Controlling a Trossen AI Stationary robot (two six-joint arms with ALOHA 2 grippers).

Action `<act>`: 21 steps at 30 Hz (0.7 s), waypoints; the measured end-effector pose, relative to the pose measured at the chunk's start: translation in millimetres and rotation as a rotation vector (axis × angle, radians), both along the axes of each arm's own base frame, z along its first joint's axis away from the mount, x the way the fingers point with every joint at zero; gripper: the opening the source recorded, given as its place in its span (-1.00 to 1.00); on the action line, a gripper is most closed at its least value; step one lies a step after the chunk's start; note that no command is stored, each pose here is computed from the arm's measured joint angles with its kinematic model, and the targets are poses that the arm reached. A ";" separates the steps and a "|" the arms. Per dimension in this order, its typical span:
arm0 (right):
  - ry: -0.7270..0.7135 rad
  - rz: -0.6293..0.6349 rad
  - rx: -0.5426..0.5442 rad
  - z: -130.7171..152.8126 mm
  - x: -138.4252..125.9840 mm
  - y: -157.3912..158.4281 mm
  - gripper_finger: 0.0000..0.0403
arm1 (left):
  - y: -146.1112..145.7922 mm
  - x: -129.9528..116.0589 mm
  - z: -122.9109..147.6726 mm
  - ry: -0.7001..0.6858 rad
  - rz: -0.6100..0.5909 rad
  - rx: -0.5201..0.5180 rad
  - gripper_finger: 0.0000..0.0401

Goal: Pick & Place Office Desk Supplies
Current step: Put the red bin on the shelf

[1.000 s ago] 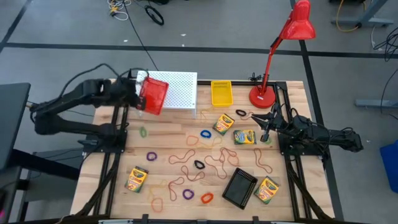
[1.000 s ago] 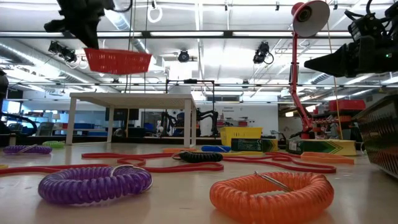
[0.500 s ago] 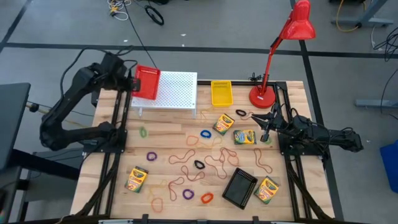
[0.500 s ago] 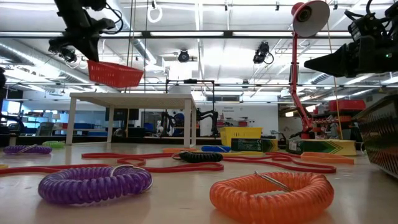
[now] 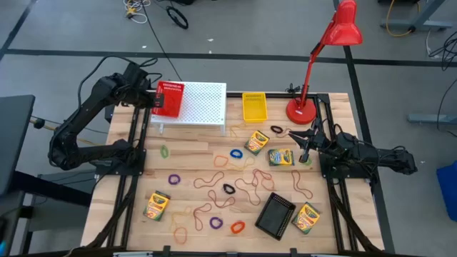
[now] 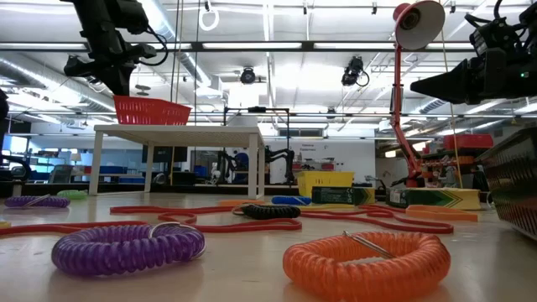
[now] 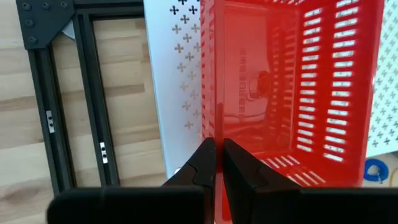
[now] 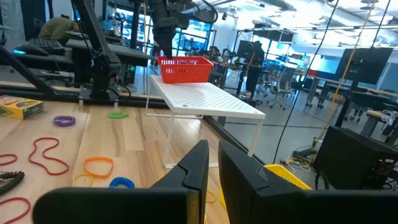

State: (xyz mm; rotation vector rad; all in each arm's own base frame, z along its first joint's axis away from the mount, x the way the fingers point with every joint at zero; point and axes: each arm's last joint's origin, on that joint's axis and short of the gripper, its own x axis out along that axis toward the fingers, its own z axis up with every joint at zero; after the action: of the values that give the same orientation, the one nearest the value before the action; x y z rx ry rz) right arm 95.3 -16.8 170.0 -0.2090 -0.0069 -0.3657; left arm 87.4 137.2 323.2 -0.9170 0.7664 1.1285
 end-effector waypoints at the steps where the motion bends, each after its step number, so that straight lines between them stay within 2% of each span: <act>1: 0.000 0.000 -0.001 0.1 0.0 0.0 -0.76 | 0.4 0.2 0.3 -0.004 0.007 0.004 -0.90; 9: -0.001 0.000 0.000 0.1 0.0 0.0 -0.76 | 2.7 -0.8 1.5 0.016 0.082 0.044 -0.84; 15: -0.001 0.000 0.000 0.1 0.0 0.0 -0.76 | 4.1 2.1 -1.0 0.014 0.083 0.017 -0.83; 21: 0.000 0.000 0.000 0.0 0.0 0.0 -0.76 | 3.2 5.9 -5.0 0.090 0.094 0.011 -0.83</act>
State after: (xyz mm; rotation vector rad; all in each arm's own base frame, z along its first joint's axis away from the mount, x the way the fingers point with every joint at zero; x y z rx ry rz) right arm 95.3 -16.8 170.0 -0.2094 -0.0069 -0.3658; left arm 93.3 140.4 318.2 -0.9053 0.7956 1.2621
